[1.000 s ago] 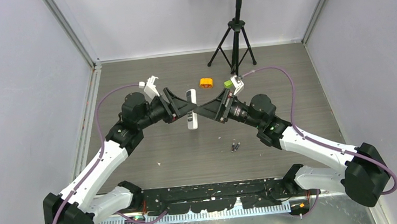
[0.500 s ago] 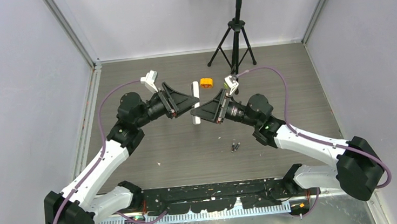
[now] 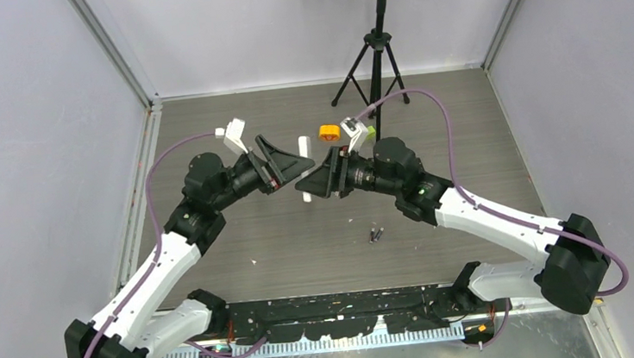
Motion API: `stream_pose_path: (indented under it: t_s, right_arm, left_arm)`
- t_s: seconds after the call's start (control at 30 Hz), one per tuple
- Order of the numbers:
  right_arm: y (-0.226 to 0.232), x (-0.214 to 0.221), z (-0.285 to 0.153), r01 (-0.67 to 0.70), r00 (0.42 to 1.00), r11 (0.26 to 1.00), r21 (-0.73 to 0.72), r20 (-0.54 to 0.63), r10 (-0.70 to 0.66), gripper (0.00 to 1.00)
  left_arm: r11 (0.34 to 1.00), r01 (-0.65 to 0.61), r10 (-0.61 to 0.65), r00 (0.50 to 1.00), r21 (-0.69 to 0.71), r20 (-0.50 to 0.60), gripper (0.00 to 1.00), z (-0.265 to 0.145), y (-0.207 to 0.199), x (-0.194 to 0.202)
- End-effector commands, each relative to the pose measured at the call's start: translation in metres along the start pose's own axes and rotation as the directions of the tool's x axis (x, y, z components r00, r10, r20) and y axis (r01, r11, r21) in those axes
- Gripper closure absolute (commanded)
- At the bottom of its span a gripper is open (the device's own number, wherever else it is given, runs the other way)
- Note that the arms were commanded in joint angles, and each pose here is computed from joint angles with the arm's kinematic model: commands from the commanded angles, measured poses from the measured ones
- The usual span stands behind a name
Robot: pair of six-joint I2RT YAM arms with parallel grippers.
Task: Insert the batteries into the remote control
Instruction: Remove the battery cover from the remote control.
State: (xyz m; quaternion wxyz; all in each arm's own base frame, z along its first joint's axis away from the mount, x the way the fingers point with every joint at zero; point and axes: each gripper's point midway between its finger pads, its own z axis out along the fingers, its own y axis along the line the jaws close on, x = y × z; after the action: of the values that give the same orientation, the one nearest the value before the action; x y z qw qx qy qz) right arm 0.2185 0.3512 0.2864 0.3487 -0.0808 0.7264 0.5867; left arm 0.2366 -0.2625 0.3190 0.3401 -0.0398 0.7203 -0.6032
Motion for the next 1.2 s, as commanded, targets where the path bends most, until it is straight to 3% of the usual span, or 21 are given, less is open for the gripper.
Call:
stream_pose_path:
  t_s: [0.0,0.17,0.37,0.47,0.67,0.8,0.87,1.0,1.07,1.17]
  right_arm:
    - [-0.023,-0.006,-0.014,0.291,0.957,0.938,0.189,-0.07,-0.282,0.66]
    - [-0.027,0.008,-0.014,0.445,0.892,0.871,0.209,-0.186,-0.411,0.66]
    - [-0.031,0.024,-0.003,0.554,0.825,0.799,0.232,-0.278,-0.492,0.67]
    - [-0.039,0.026,0.002,0.588,0.804,0.762,0.273,-0.305,-0.511,0.67]
    - [-0.059,0.023,0.007,0.574,0.818,0.731,0.37,-0.313,-0.483,0.67]
    - [-0.061,0.027,0.007,0.571,0.819,0.736,0.363,-0.315,-0.48,0.65]
    - [-0.062,0.025,0.004,0.56,0.827,0.736,0.379,-0.31,-0.47,0.58]
    - [-0.054,0.03,-0.007,0.501,0.862,0.79,0.354,-0.29,-0.417,0.23]
    - [-0.038,0.032,-0.016,0.422,0.897,0.859,0.29,-0.268,-0.351,0.17]
    - [-0.015,0.02,-0.031,0.278,0.957,0.935,0.22,-0.145,-0.25,0.13]
  left_arm:
    - [0.981,-0.138,0.146,0.988,-0.138,0.045,0.07,-0.014,0.014,-0.01]
    - [0.958,-0.15,0.167,0.985,-0.245,0.046,0.07,-0.017,0.033,-0.014]
    - [0.946,-0.11,0.122,0.992,-0.305,0.019,0.18,-0.011,0.052,-0.01]
    - [0.949,-0.093,0.096,0.995,-0.302,-0.003,0.31,-0.007,0.056,-0.005]
    - [0.948,-0.02,-0.007,0.996,-0.317,-0.084,0.64,-0.002,0.082,0.022]
    - [0.956,0.013,-0.048,0.993,-0.294,-0.11,0.93,0.002,0.087,0.032]
    - [0.958,0.004,-0.036,0.994,-0.287,-0.107,1.0,0.003,0.086,0.03]
    - [0.964,-0.035,0.017,0.997,-0.265,-0.072,1.0,0.002,0.08,0.015]
    - [0.976,-0.047,0.041,0.999,-0.214,-0.032,1.0,0.002,0.074,0.002]
    - [0.99,-0.003,0.007,1.0,-0.139,0.029,1.0,0.0,0.071,-0.016]
